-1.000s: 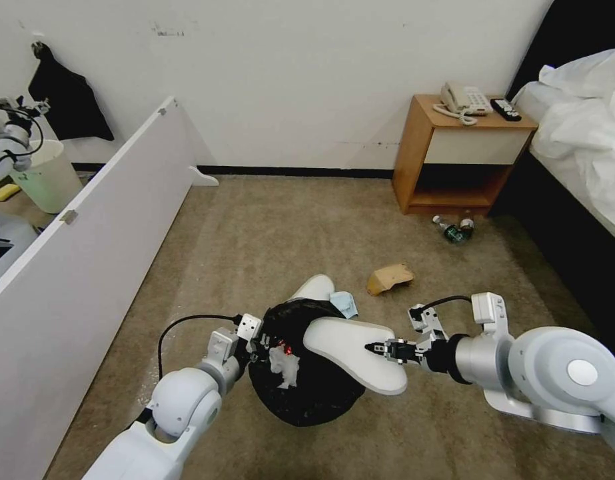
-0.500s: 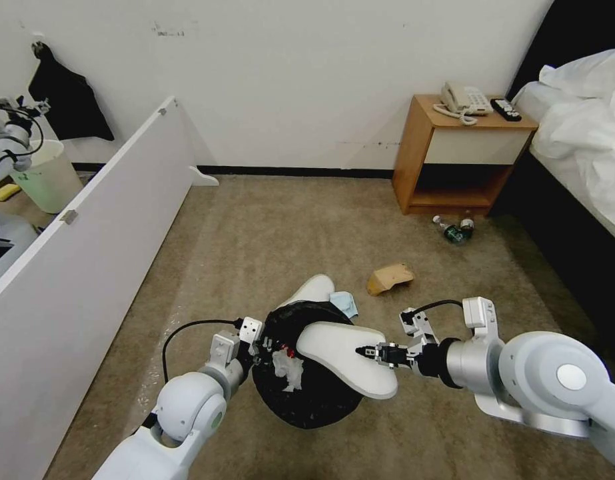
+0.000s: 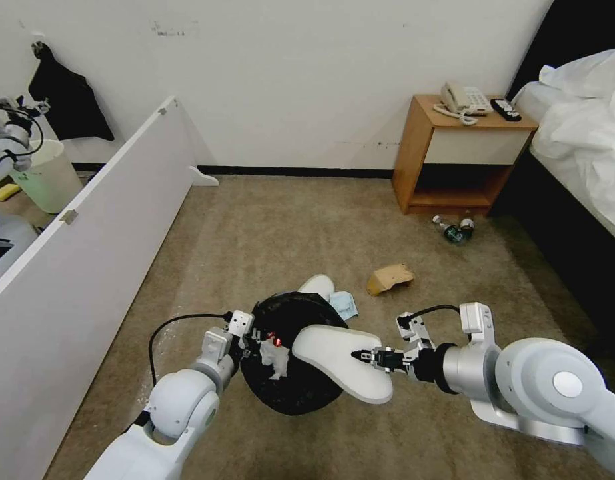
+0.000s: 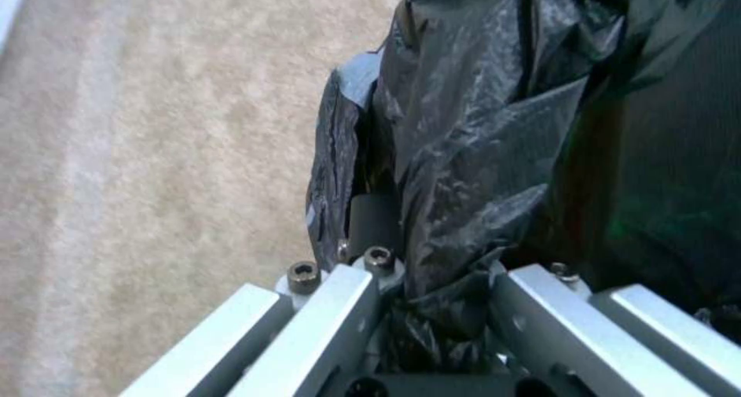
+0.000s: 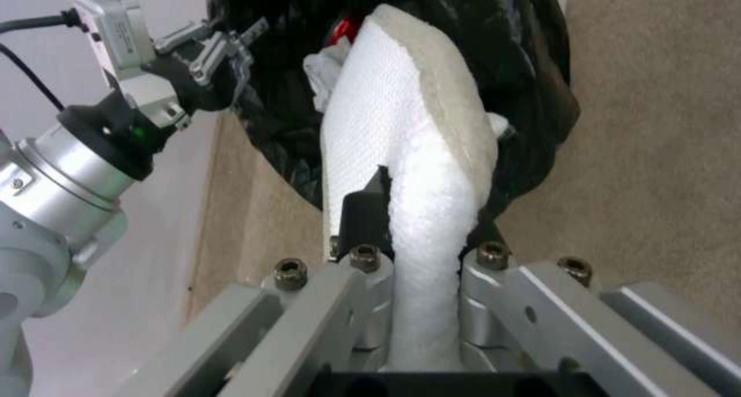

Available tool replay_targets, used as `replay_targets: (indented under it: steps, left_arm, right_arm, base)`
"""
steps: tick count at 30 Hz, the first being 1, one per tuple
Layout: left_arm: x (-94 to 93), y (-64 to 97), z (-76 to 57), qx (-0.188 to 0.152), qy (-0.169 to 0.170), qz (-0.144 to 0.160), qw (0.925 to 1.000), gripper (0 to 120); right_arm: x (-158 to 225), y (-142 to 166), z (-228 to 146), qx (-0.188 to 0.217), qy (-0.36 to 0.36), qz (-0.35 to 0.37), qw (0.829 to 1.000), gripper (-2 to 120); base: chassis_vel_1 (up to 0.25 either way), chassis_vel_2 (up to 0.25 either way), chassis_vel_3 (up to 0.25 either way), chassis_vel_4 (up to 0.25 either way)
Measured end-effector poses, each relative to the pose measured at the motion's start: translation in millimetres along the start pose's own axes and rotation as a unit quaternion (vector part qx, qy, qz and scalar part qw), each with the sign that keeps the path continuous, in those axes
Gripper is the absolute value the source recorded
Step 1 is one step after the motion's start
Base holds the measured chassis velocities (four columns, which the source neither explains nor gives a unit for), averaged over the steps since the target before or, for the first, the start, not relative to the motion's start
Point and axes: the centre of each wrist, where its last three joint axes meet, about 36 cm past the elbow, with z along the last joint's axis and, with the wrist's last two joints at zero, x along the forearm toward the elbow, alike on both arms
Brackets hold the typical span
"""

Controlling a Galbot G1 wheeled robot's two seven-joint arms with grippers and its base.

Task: Pick up the trash bin, then pick up the garbage from the floor and place it into the trash bin.

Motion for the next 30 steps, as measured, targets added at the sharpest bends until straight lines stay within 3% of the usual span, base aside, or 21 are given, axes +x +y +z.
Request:
replay_targets:
  steps: [13,30]
  left_arm:
    - [8.1,5.0,-1.7,-0.009,-0.016,-0.008,0.9998,1]
    - [23.8,1.3,-5.9,0.024,-0.011,0.024,0.9994,1]
  right_arm:
    - [-12.7,-7.9,-1.9,-0.006,-0.005,0.007,1.000,5]
    - [-33.2,-8.6,-3.0,-0.010,-0.005,-0.001,1.000,5]
  base:
    - [0.000,0.000,0.000,0.000]
    - [0.000,0.000,0.000,0.000]
